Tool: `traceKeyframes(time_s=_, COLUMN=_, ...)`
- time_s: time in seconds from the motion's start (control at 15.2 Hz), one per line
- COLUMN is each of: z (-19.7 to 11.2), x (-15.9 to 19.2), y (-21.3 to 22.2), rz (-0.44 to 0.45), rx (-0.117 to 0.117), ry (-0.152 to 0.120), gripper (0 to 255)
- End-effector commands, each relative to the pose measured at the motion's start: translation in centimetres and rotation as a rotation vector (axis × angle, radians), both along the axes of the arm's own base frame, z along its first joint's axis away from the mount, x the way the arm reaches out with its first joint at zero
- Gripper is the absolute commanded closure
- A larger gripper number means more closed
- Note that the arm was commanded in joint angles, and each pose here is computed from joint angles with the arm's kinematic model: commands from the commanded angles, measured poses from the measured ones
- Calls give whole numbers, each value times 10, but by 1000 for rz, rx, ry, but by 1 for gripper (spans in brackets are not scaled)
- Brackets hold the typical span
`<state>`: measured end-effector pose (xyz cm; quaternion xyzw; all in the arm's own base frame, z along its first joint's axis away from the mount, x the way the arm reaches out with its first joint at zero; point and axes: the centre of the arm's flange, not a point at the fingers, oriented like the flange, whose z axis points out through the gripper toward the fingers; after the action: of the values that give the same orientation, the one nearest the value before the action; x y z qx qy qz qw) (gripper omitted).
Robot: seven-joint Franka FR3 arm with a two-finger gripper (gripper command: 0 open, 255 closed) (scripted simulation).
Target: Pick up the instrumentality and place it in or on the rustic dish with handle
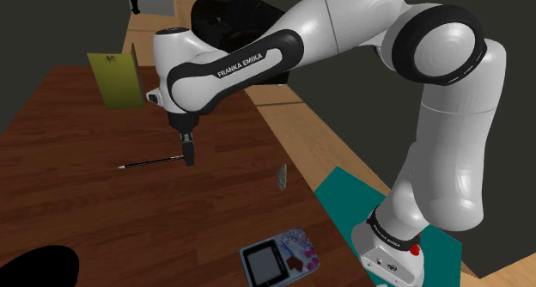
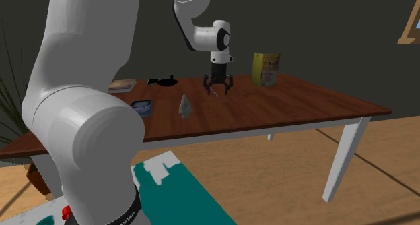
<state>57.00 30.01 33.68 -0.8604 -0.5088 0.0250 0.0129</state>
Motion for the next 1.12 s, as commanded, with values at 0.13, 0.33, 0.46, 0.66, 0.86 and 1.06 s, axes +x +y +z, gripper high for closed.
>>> traceKeyframes(time_s=0.13, z=-1, x=0, y=0, rz=0, rx=0, ry=-1, gripper=0)
traceKeyframes(time_s=0.33, z=-1, x=0, y=0, rz=0, rx=0, ry=-1, gripper=0)
traceKeyframes(time_s=0.46, z=-1, x=0, y=0, rz=0, rx=0, ry=-1, gripper=255)
traceKeyframes(time_s=0.66, z=-1, x=0, y=1, rz=0, rx=0, ry=-1, gripper=255)
traceKeyframes(time_s=0.86, z=-3, x=0, y=0, rz=0, rx=0, ry=-1, gripper=255)
traceKeyframes(time_s=1.06, z=4, x=0, y=0, rz=0, rx=0, ry=-1, gripper=255)
